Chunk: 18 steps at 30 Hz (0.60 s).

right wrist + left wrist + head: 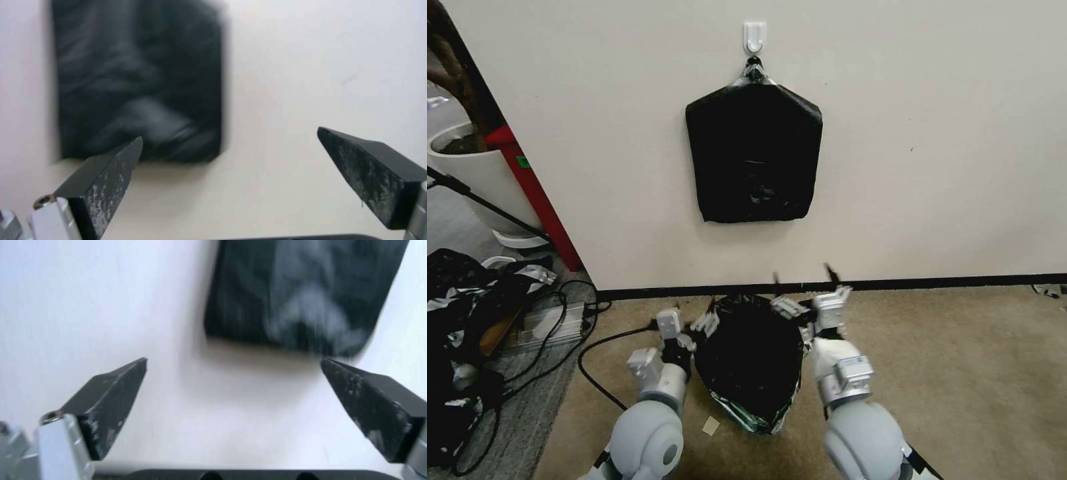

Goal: Place a trash bag onto the trash bin.

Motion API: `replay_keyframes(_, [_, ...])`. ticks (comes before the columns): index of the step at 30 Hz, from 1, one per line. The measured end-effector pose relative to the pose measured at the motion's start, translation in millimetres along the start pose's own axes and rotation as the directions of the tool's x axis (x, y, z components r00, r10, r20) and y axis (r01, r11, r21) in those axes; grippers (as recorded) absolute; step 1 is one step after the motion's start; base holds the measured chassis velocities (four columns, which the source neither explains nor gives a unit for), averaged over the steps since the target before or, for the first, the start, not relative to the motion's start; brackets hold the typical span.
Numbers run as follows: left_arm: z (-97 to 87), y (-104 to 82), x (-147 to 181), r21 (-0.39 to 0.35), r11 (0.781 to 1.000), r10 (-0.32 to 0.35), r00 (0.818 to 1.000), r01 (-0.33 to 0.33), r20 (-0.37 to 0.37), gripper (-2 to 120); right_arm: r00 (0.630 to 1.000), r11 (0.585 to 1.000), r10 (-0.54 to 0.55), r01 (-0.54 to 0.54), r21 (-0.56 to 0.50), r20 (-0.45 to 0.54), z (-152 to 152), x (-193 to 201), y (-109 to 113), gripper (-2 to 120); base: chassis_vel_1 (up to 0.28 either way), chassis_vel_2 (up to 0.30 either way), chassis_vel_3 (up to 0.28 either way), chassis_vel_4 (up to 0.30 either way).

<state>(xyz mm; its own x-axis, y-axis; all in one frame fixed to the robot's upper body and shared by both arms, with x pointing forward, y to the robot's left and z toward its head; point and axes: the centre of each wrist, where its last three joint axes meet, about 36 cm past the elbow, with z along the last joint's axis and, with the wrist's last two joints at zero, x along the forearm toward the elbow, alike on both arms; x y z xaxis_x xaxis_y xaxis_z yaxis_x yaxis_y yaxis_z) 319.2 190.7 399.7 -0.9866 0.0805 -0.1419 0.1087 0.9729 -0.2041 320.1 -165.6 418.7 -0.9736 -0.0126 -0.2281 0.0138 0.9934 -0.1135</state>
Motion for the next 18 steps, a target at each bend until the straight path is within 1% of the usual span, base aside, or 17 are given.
replay_keyframes(1, [-1.7, 5.5, -1.2, -0.013, 1.0, 0.0, 0.999, 0.0, 0.046, 99, 0.998, 0.999, 0.05, -0.051, 0.011, 0.022, -0.9, 0.6, -11.2, 100, 0.0, 0.0, 0.0, 0.0])
replay_keyframes(2, [-2.3, 8.9, -1.0, -0.022, 1.0, 0.001, 0.998, 0.001, 0.063, 100, 0.996, 0.997, 0.078, -0.078, 0.015, 0.037, -3.2, 2.3, -17.1, 100, 0.0, 0.0, 0.0, 0.0])
replay_keyframes(3, [-2.3, 8.9, -1.0, -0.022, 1.0, 0.001, 0.998, 0.001, 0.063, 100, 0.996, 0.997, 0.078, -0.078, 0.015, 0.037, -3.2, 2.3, -17.1, 100, 0.0, 0.0, 0.0, 0.0])
replay_keyframes(4, [-3.0, 12.5, -0.9, -0.032, 1.0, 0.002, 0.997, 0.0, 0.078, 100, 0.994, 0.995, 0.098, -0.099, 0.02, 0.05, -4.5, 3.6, -21.8, 100, 0.0, 0.0, 0.0, 0.0])
replay_keyframes(5, [-4.8, 20.7, -1.2, -0.049, 0.999, 0.011, 0.994, -0.006, 0.105, 100, 0.987, 0.989, 0.138, -0.142, 0.05, 0.088, -3.8, 6.8, -35.1, 100, 0.0, 0.0, 0.0, 0.0])
replay_keyframes(6, [-6.7, 26.7, -2.3, -0.061, 0.998, 0.023, 0.993, -0.015, 0.12, 100, 0.982, 0.984, 0.145, -0.155, 0.083, 0.118, -1.2, 9.0, -45.0, 100, 0.0, 0.0, 0.0, 0.0])
replay_keyframes(7, [-6.7, 26.7, -2.3, -0.061, 0.998, 0.023, 0.993, -0.015, 0.12, 100, 0.982, 0.984, 0.145, -0.155, 0.083, 0.118, -1.2, 9.0, -45.0, 100, 0.0, 0.0, 0.0, 0.0])
replay_keyframes(8, [-8.6, 32.5, -3.4, -0.074, 0.997, 0.038, 0.991, -0.029, 0.13, 100, 0.982, 0.983, 0.13, -0.147, 0.113, 0.139, 2.6, 11.7, -54.1, 100, 0.0, 0.0, 0.0, 0.0])
replay_keyframes(9, [-9.3, 34.7, -3.7, -0.08, 0.996, 0.046, 0.99, -0.036, 0.132, 100, 0.983, 0.983, 0.11, -0.129, 0.13, 0.147, 5.3, 13.7, -57.9, 100, 0.0, 0.0, 0.0, 0.0])
replay_keyframes(18, [-9.8, 36.0, -4.1, -0.079, 0.996, 0.049, 0.99, -0.039, 0.132, 100, 0.984, 0.984, 0.092, -0.114, 0.14, 0.153, 6.8, 14.4, -59.7, 100, 0.0, 0.0, 0.0, 0.0])
